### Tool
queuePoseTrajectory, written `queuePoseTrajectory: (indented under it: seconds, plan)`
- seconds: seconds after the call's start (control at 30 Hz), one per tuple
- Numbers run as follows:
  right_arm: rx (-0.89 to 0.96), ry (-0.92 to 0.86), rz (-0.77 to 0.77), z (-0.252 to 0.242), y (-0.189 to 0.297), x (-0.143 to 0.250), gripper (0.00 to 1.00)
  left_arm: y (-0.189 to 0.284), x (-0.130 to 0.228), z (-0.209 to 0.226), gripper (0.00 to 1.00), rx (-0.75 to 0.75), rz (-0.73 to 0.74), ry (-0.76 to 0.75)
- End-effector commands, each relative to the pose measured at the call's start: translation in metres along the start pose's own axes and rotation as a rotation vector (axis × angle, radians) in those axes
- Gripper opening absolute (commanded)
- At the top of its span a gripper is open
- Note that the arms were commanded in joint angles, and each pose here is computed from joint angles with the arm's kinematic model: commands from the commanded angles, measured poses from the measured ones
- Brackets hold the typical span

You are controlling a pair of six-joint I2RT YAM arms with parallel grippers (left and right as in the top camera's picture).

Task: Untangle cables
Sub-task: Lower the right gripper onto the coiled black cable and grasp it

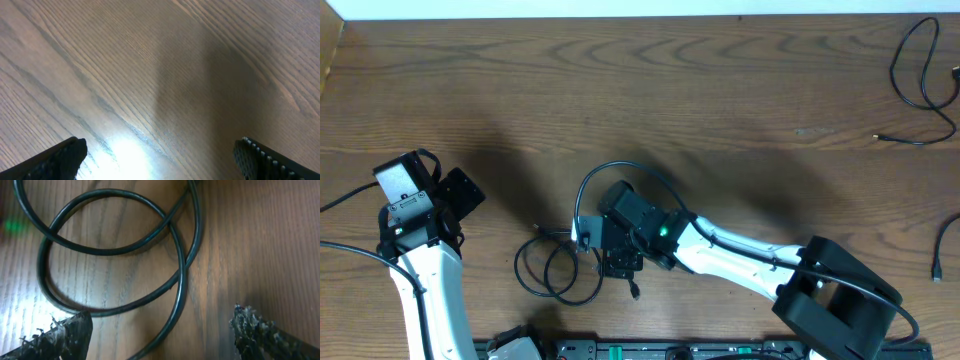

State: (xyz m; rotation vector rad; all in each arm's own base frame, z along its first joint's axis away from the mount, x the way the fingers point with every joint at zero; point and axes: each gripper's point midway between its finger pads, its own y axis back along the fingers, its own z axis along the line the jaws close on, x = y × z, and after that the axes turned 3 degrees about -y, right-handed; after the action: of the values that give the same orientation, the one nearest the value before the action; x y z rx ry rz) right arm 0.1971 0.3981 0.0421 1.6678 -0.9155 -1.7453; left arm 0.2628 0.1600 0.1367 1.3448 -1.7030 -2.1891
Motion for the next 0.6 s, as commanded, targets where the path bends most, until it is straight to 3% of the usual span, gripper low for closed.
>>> queuePoseTrajectory:
  seconds: [0.0,0.27,0.57]
  plan:
    - [0.008,0.014,-0.004,0.004,-0.005,0.007,0.86,0.003,-0.005,0.004,0.98,-0.018,-0.016,-0.009]
    - [0.046,-0.010,-0.097,-0.005,-0.018,-0.008,0.88,0.003,-0.005,0.004,0.98,-0.018,-0.016,-0.009]
    - [0.054,-0.051,-0.106,-0.010,-0.044,0.000,0.88,0.003,-0.005,0.004,0.98,-0.018,-0.016,-0.009]
